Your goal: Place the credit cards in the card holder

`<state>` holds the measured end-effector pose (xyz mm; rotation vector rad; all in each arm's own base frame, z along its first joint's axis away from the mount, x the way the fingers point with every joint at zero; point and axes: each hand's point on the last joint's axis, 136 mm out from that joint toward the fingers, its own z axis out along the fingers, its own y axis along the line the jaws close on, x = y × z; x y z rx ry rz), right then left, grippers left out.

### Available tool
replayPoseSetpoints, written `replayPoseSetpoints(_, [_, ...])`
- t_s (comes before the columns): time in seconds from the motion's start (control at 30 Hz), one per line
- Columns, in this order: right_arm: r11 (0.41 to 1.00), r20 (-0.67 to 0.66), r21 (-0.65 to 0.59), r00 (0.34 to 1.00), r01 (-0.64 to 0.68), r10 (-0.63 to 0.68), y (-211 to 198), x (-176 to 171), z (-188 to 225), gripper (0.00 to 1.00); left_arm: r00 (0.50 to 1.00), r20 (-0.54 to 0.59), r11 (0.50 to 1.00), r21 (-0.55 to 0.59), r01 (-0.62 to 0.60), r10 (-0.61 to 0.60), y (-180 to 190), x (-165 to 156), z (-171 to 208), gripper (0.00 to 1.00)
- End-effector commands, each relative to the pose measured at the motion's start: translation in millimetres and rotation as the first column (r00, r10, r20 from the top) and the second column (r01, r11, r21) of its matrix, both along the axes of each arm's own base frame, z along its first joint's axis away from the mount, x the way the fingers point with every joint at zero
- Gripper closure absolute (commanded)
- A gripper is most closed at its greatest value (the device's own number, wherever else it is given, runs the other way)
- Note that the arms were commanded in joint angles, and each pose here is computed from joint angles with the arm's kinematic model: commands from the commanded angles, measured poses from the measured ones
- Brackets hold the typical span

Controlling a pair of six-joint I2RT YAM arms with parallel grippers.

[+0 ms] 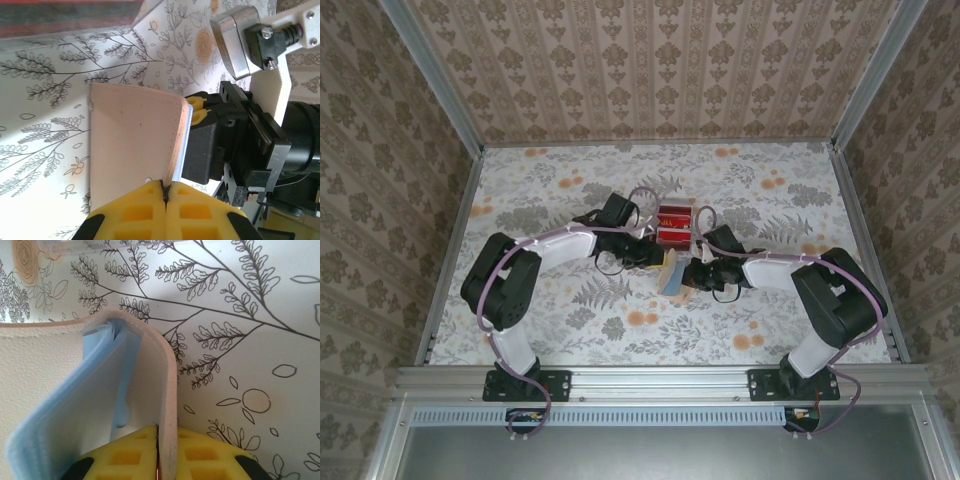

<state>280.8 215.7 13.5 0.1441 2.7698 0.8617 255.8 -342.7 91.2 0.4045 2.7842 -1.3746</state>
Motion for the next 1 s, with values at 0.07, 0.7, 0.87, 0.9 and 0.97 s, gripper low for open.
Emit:
replayPoseSetpoints(0.07, [0.985, -0.031, -0.172, 1.000, 0.000, -0.006, -24, -11, -23, 0.78, 0.996, -0.025, 0.992, 0.099, -0.081, 0.084, 34, 2, -26, 1.00])
replayPoseSetpoints(0.7, [0.985, 0.158, -0.171, 0.986, -0.030, 0.057, -19, 4, 77, 0.64, 0.951, 0.060, 0.933, 0.181, -0.311, 0.305, 94, 0, -37, 1.00])
replayPoseSetpoints(0.87, [0.981, 0.132, -0.143, 0.980, -0.129, 0.149, 24, -5, 73, 0.63, 0.942, 0.049, 0.927, 0.167, -0.336, 0.333, 94, -1, -46, 1.00])
replayPoseSetpoints(0.9, [0.980, 0.129, -0.142, 0.979, -0.140, 0.159, 31, -6, 69, 0.63, 0.942, 0.047, 0.927, 0.169, -0.336, 0.333, 94, -1, -46, 1.00])
replayPoseSetpoints(0.97, [0.977, 0.105, -0.149, 0.980, -0.151, 0.167, 39, -5, 55, 0.63, 0.944, 0.044, 0.929, 0.168, -0.329, 0.326, 93, -2, -45, 1.00])
